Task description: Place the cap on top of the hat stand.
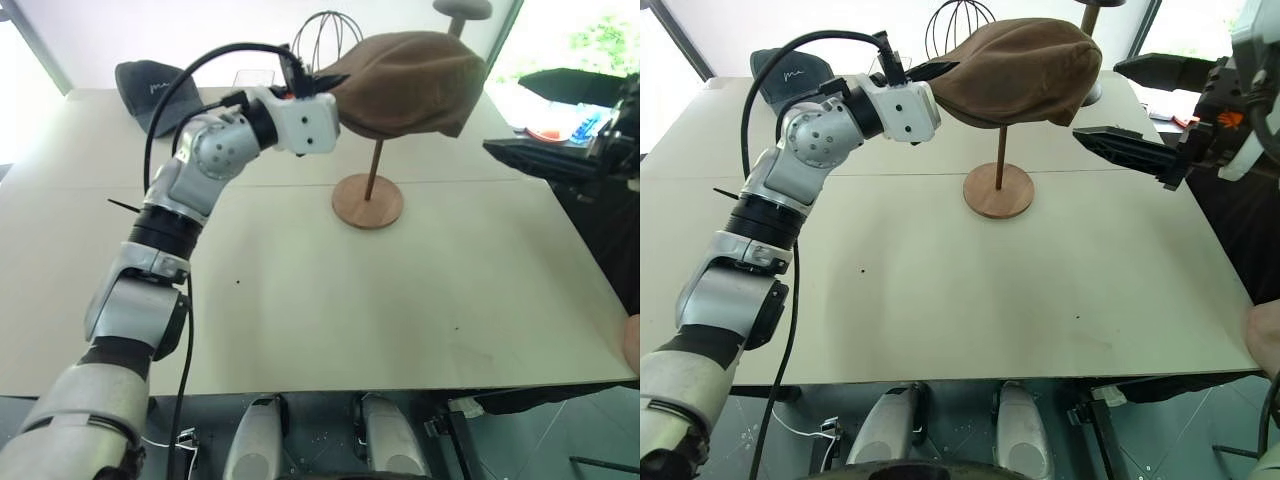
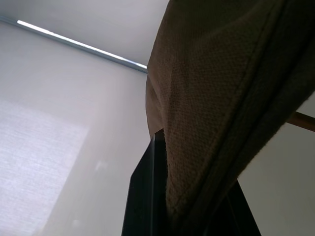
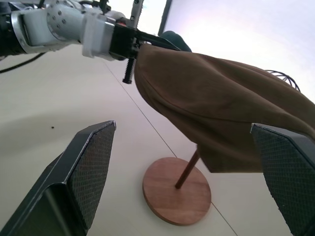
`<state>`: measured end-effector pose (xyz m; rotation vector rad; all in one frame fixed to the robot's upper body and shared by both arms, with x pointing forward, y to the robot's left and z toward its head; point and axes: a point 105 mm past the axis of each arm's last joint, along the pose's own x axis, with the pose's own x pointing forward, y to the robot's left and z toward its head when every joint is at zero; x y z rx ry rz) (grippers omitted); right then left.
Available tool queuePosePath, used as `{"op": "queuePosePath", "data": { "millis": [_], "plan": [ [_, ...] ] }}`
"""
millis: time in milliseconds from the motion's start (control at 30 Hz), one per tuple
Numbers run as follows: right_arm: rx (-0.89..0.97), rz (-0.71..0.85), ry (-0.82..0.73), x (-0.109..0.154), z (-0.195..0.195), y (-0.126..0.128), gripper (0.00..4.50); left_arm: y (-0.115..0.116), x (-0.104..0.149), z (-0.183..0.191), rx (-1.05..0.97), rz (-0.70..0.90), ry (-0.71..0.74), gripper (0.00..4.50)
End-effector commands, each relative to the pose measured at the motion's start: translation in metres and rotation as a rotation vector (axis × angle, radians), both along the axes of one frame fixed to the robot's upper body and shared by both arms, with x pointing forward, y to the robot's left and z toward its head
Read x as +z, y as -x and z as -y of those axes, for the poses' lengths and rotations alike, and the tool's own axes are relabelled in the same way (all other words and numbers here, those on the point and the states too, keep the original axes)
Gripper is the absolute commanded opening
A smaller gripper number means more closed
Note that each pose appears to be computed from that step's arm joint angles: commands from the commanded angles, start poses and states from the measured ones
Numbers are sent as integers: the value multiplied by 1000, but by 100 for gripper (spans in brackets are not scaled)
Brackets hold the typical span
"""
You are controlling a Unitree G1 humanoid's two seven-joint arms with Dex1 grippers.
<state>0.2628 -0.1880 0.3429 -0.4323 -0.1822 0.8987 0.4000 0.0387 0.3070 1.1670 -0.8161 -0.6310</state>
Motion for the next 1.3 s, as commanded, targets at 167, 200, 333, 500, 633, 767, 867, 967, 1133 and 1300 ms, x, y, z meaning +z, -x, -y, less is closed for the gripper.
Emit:
{"op": "queuePosePath", "data": {
  "millis": [167, 200, 333, 500, 633, 767, 867, 967, 1133, 1300],
  "plan": [
    [17, 44, -6, 5, -6, 6, 450, -7, 11, 17, 19, 41, 62, 5],
    [19, 43, -6, 5, -7, 6, 450, -7, 14, 19, 18, 50, 74, 5],
    [28, 46, -3, 6, -10, 5, 450, -4, 21, 26, -3, 64, 80, 5],
    [30, 52, -3, 5, -11, 4, 450, 6, 15, 19, -39, 39, 58, 79],
    [23, 50, 12, 0, -12, 3, 450, 15, 12, 9, -55, 18, 34, 257],
    [22, 52, 13, -1, -11, 2, 450, 25, 12, -3, -67, -27, 9, 444],
    [14, 55, 21, -5, -13, -1, 450, 30, 14, -14, -66, -64, -2, 444],
    [-6, 59, 74, -15, -14, -5, 450, 30, 20, -28, -50, -120, 15, 444],
    [-8, 16, 77, -37, -16, -7, 450, 51, 25, -51, -222, -449, 165, 444],
    [-43, 63, 149, -43, -18, -12, 450, 80, 8, -80, -325, -910, 149, 444]
  ]
}}
